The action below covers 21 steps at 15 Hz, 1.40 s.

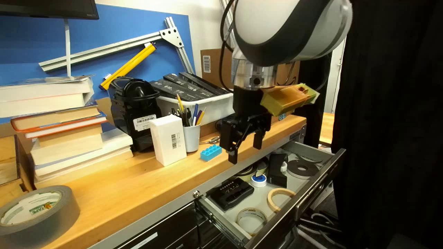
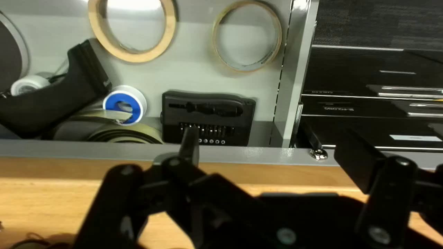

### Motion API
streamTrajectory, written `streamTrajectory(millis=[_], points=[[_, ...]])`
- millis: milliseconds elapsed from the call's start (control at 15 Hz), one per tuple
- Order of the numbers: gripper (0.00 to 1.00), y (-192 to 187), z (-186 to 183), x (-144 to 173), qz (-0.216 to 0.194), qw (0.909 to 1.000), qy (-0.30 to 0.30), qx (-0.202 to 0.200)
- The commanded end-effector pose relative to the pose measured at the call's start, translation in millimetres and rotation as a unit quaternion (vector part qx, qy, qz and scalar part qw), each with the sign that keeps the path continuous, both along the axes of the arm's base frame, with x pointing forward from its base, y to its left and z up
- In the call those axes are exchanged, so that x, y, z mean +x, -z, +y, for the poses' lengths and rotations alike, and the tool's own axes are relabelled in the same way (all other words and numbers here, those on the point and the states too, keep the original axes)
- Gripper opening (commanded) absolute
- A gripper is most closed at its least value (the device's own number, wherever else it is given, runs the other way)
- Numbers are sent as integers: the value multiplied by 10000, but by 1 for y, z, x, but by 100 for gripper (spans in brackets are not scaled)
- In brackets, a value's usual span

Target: Pick up the blue object from the counter and put it in the open drawer and close it

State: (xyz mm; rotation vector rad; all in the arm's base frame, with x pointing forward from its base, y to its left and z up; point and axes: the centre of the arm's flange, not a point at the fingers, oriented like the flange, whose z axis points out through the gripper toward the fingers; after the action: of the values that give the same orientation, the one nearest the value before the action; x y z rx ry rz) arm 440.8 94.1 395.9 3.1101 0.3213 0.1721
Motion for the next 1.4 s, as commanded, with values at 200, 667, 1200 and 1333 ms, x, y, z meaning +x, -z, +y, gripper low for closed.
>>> streamTrajectory(millis=[200, 667, 1200, 1333], points=[[100, 14, 30, 77, -133, 9992, -139, -352], [100, 18, 24, 132, -126, 9984, -188, -519], [100, 49, 20, 154, 409, 9977, -169, -505], [72, 52, 20, 154, 418, 9978, -158, -485]])
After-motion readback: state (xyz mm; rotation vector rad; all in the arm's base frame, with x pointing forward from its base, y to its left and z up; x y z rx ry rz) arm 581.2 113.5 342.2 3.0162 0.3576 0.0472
